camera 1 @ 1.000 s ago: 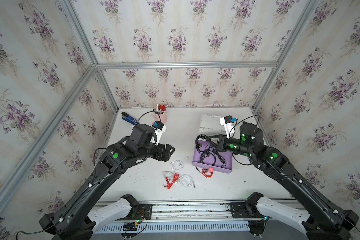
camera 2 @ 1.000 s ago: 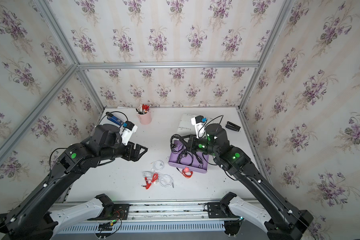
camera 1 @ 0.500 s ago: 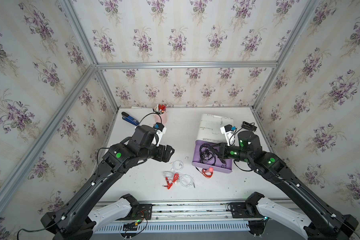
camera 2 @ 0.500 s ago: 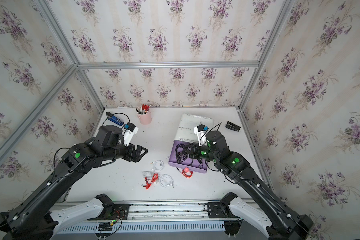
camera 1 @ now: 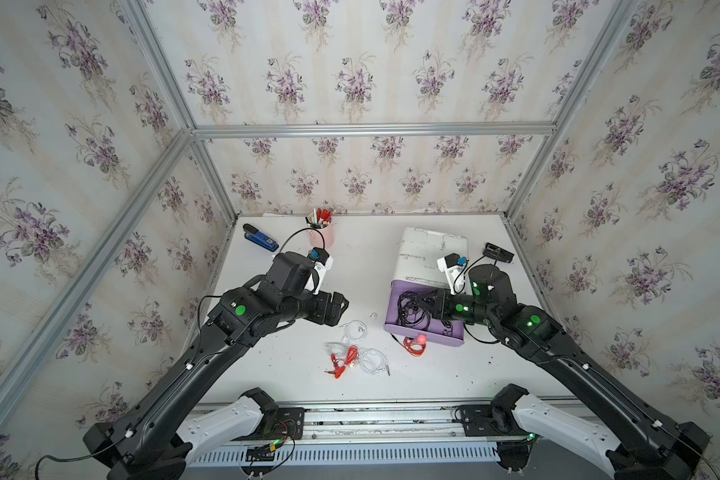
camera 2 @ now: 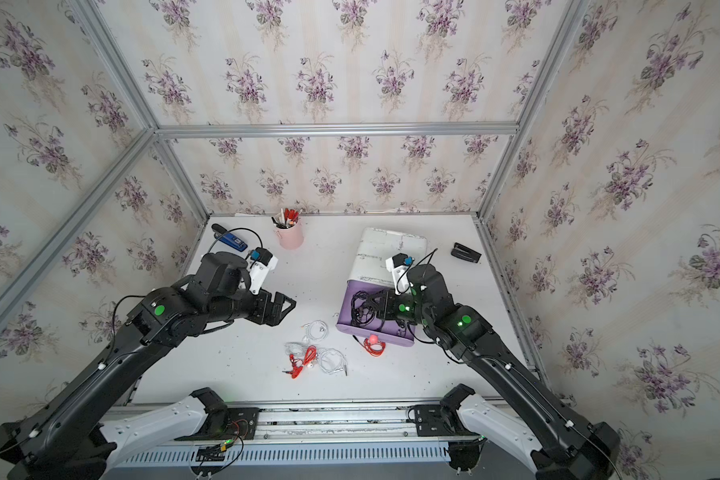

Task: Place the wired earphones into the drawer by color
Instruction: Place the wired earphones in the drawer.

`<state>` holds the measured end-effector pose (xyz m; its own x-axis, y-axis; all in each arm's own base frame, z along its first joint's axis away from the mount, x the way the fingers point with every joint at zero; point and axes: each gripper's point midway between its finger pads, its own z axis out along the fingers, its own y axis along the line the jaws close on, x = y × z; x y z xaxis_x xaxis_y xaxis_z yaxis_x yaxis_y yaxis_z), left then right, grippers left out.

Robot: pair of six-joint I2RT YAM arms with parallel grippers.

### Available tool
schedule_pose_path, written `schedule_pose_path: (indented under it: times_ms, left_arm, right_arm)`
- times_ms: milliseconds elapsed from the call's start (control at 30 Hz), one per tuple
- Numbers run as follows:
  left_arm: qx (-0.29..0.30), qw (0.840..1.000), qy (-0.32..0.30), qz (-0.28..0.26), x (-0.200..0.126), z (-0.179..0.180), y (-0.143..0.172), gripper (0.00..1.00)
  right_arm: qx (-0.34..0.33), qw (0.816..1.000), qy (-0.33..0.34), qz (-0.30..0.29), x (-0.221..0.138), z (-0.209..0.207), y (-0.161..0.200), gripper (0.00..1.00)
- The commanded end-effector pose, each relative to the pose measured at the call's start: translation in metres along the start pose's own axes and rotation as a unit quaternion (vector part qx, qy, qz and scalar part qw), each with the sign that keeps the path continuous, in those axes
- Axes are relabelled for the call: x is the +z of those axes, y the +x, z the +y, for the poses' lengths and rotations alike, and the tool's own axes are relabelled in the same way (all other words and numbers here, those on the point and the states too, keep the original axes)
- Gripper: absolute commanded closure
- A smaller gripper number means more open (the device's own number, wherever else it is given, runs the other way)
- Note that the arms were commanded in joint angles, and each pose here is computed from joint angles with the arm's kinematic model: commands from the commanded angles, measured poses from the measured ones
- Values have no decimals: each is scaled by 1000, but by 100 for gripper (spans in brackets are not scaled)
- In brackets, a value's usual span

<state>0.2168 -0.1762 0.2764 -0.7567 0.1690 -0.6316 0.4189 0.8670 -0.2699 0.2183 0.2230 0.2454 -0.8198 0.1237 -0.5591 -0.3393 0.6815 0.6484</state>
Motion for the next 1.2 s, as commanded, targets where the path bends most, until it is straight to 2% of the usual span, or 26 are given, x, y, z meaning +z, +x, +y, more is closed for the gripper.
schedule_pose_path:
  times_ms: [0,333,600,667,767,967,1000,1033,1167]
  left_arm:
    - [1,1000,-5,-12,1,1,-5,11]
    - [0,1000,-2,-7,4,1,-4,11]
    - [-4,1000,8,-4,3,-3,-2,11]
    - [-7,1000,30,1,5,-9,2,11]
    - [-25,995,96,9,13,-29,12,11]
    - [-82,970,230,9,34,-77,46,14]
    - [-84,964,253,8,37,-90,51,16]
    - [-86,959,268,6,40,-100,56,25]
    - [-99,947,305,-31,56,-140,62,76]
  right_arm:
    - [-7,1000,16,-15,-2,-5,-5,90]
    - [-11,999,31,-12,-2,-10,-4,65]
    - [-31,999,30,-33,-19,6,-22,63]
    - [-42,998,21,-42,-27,16,-30,62]
    - [-59,996,29,-62,-42,26,-45,60]
    - [-51,990,114,-69,-53,2,-69,54]
    - [-39,988,128,-77,-55,-8,-77,54]
    - [-30,987,136,-81,-56,-16,-83,54]
    - [-21,987,132,-92,-51,-24,-106,61]
